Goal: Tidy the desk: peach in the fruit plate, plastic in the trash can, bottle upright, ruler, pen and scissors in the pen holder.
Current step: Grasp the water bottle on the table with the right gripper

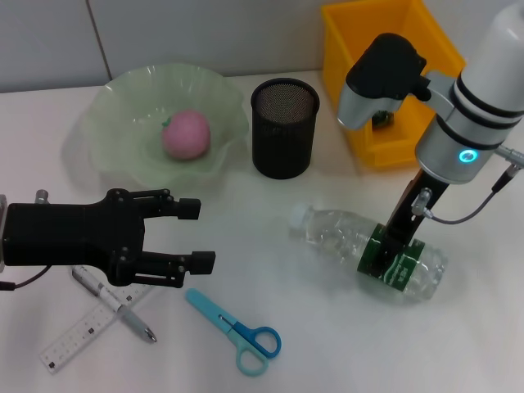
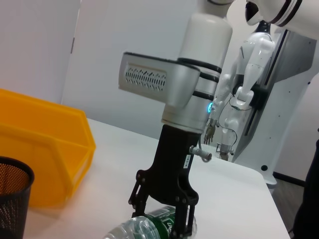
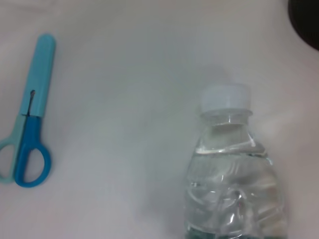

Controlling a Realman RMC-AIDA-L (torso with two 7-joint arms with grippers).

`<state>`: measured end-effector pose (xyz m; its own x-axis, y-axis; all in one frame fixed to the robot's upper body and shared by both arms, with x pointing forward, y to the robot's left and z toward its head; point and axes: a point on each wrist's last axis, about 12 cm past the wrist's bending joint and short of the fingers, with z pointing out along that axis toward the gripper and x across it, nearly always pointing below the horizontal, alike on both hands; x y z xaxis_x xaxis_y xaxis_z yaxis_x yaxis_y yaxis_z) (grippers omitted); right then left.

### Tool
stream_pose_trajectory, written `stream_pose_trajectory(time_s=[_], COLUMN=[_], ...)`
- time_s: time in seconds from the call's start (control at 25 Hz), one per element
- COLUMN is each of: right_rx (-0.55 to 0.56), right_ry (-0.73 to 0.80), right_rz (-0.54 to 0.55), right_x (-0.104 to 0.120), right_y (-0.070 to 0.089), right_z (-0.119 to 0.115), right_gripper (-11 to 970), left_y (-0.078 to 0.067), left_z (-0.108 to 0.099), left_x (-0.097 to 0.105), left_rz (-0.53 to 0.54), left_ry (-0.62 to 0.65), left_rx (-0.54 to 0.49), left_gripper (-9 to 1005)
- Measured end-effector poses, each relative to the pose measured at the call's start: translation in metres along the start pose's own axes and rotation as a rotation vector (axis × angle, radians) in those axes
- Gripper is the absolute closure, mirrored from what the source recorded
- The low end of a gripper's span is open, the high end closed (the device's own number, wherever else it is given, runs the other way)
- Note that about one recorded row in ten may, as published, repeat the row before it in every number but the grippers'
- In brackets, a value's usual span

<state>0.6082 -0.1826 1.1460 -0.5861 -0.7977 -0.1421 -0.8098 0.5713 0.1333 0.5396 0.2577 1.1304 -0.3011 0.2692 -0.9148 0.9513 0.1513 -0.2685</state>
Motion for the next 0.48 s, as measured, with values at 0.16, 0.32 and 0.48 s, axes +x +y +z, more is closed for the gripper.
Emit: stream_pose_trajectory(time_s=[0.16,0.32,0.48], right_rx=[-0.005,-0.002,-0.002], right_ry=[0.006,0.014,0.027], right_rz=[0.004,-0.001,-0.005], right_x=[0.000,0.000,0.002], right_y=[0.000,0.000,0.000], right_z=[0.005,0.009,0.013], right_gripper=[179,180,181], left_y=[0.000,0.000,0.000], left_z=[0.000,0.000,0.000], left_x=[0.000,0.000,0.000], left_rz=[0.003,0.003,0.003], left_ry=[0.000,0.000,0.000], left_rx=[0.000,0.000,0.001], left_gripper=[139,139,139])
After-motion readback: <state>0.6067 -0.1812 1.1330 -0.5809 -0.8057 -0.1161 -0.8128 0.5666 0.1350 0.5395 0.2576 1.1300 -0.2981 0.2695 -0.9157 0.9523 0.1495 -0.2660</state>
